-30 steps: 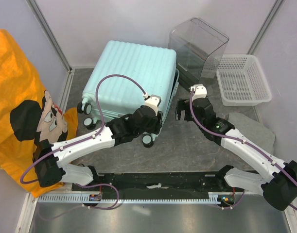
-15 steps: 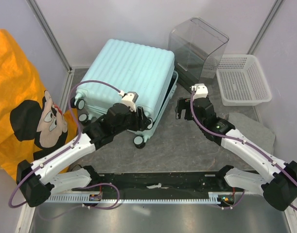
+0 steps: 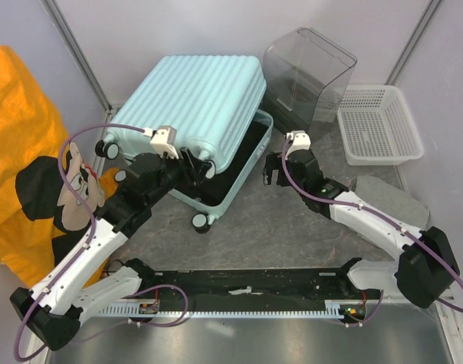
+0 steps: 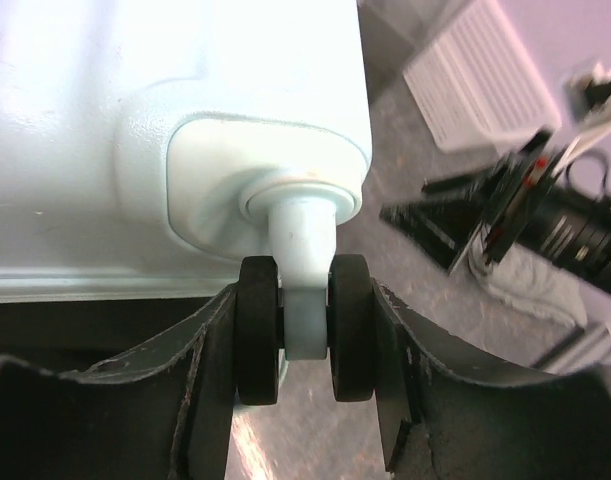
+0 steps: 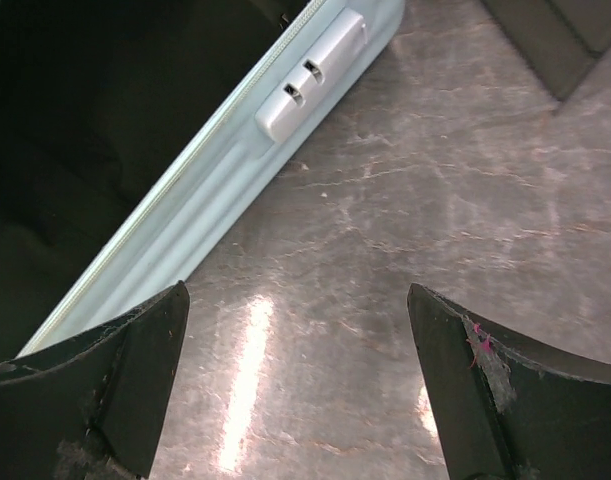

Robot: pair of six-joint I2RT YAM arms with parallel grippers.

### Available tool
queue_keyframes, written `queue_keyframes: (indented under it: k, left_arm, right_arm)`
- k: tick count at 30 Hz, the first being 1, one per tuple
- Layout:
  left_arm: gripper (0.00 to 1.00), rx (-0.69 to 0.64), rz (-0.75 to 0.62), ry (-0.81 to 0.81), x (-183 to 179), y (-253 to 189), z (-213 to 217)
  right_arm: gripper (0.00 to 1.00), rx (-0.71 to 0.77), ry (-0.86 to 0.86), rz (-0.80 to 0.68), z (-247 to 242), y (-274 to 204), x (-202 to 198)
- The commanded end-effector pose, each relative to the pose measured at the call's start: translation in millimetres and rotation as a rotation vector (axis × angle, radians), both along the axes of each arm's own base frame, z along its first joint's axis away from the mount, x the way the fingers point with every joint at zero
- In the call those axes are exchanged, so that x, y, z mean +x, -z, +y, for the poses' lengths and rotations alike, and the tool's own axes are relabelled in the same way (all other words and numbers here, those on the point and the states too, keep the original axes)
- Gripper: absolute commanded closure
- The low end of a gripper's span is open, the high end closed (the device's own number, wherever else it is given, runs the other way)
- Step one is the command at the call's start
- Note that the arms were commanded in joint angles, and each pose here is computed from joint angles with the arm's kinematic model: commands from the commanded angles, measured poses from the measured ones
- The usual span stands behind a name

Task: Open, take out, and arrange the luggage
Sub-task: Open the luggage at the center of the board.

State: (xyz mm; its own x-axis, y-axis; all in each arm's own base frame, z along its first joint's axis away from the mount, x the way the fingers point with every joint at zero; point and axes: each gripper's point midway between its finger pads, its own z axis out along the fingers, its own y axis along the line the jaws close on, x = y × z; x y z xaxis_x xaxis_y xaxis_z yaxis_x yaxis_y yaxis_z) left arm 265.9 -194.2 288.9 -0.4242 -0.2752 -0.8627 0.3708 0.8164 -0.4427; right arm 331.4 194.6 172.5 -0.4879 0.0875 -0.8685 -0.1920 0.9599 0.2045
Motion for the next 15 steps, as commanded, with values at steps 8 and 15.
queue_keyframes:
  k: [8,15]
  left_arm:
    - [0.98,0.001,-0.429,-0.470,55.1,-132.6,111.5]
    - [0.98,-0.021,-0.520,-0.647,72.2,-153.6,158.3]
  right_arm:
    - [0.02,0.142,-0.084,0.016,49.5,13.4,25.6]
    - [0.02,0.210,-0.113,0.001,75.3,7.1,47.0]
